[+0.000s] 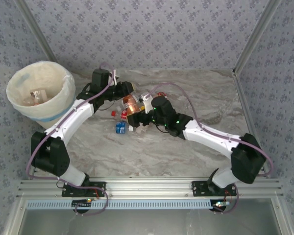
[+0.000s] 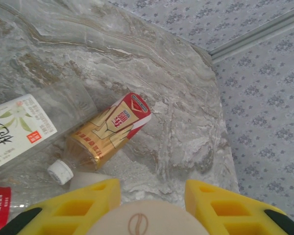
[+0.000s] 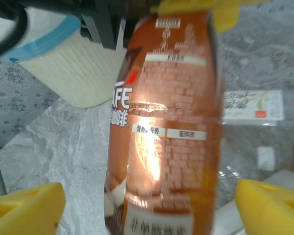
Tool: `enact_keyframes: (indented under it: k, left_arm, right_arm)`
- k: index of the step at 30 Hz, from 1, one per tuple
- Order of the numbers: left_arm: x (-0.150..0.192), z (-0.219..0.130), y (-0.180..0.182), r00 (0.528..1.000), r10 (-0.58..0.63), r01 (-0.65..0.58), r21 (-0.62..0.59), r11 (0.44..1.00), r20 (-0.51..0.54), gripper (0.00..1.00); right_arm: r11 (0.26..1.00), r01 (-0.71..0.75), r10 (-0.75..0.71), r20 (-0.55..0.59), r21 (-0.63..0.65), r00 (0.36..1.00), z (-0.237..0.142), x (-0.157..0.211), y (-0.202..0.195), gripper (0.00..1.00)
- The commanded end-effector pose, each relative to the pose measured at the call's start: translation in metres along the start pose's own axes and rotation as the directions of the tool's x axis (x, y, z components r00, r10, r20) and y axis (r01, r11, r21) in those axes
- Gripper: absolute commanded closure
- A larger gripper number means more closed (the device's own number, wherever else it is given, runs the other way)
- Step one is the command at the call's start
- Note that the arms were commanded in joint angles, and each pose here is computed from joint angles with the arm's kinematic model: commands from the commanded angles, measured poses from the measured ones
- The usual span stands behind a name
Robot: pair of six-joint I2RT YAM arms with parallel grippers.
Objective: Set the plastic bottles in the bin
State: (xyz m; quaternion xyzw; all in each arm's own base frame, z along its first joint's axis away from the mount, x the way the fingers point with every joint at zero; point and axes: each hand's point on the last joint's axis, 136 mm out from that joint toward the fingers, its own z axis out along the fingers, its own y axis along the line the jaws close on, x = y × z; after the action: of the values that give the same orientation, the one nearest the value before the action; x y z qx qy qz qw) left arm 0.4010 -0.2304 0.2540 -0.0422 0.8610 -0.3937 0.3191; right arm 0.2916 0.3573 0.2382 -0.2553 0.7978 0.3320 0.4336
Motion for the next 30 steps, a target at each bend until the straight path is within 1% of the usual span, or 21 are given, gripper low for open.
enact_keyframes:
  k: [1, 3, 5, 8, 9, 11, 12, 15, 20, 22, 26, 30]
  left_arm:
    - [-0.009, -0.017, -0.012, 0.998, 0.053, -0.053, 0.009, 0.999, 0.044, 1.0]
    - [-0.01, -0.021, -0.014, 0.997, 0.063, -0.064, 0.013, 0.998, 0.05, 1.0]
    - [-0.011, -0.025, -0.015, 0.996, 0.072, -0.073, 0.012, 0.997, 0.058, 1.0]
    - [-0.015, -0.034, -0.016, 0.993, 0.088, -0.088, -0.004, 0.996, 0.079, 1.0]
    - [-0.016, -0.038, -0.016, 0.991, 0.097, -0.096, -0.011, 0.995, 0.09, 1.0]
    - [-0.019, -0.046, -0.016, 0.988, 0.114, -0.112, -0.026, 0.993, 0.108, 1.0]
    - [-0.021, -0.051, -0.017, 0.985, 0.126, -0.123, -0.032, 0.992, 0.119, 1.0]
    - [-0.031, -0.068, -0.018, 0.974, 0.168, -0.159, -0.071, 0.985, 0.151, 1.0]
    - [-0.058, -0.108, -0.015, 0.945, 0.207, -0.175, -0.145, 0.974, 0.252, 1.0]
    - [-0.069, -0.126, -0.015, 0.927, 0.226, -0.18, -0.175, 0.968, 0.3, 1.0]
    - [-0.089, -0.163, -0.019, 0.875, 0.287, -0.195, -0.261, 0.946, 0.389, 1.0]
    - [-0.109, -0.205, -0.032, 0.801, 0.388, -0.226, -0.37, 0.901, 0.456, 1.0]
  right_arm:
    - [0.994, 0.004, -0.01, 0.052, 0.11, 0.999, -0.026, -0.009, -0.017, 0.0]
    - [0.979, -0.018, -0.001, 0.095, 0.203, 0.996, -0.039, -0.013, -0.034, 0.0]
    - [0.946, -0.068, 0.021, 0.149, 0.318, 0.989, -0.053, -0.015, -0.057, 0.0]
    - [0.833, -0.213, 0.119, 0.21, 0.511, 0.97, -0.078, -0.005, -0.103, 0.0]
    - [0.792, -0.253, 0.154, 0.219, 0.555, 0.963, -0.086, 0.0, -0.117, 0.0]
    - [0.736, -0.316, 0.216, 0.235, 0.598, 0.948, -0.097, 0.009, -0.135, 0.0]
    - [0.716, -0.352, 0.25, 0.25, 0.602, 0.935, -0.101, 0.012, -0.141, 0.0]
    - [0.698, -0.404, 0.29, 0.282, 0.591, 0.914, -0.107, 0.012, -0.147, 0.0]
    - [0.715, -0.406, 0.272, 0.308, 0.57, 0.912, -0.11, 0.002, -0.145, 0.0]
    - [0.722, -0.415, 0.27, 0.327, 0.554, 0.906, -0.11, -0.003, -0.144, 0.0]
    - [0.732, -0.429, 0.266, 0.358, 0.529, 0.895, -0.11, -0.01, -0.142, 0.0]
    - [0.747, -0.44, 0.267, 0.38, 0.499, 0.885, -0.108, -0.016, -0.14, 0.0]
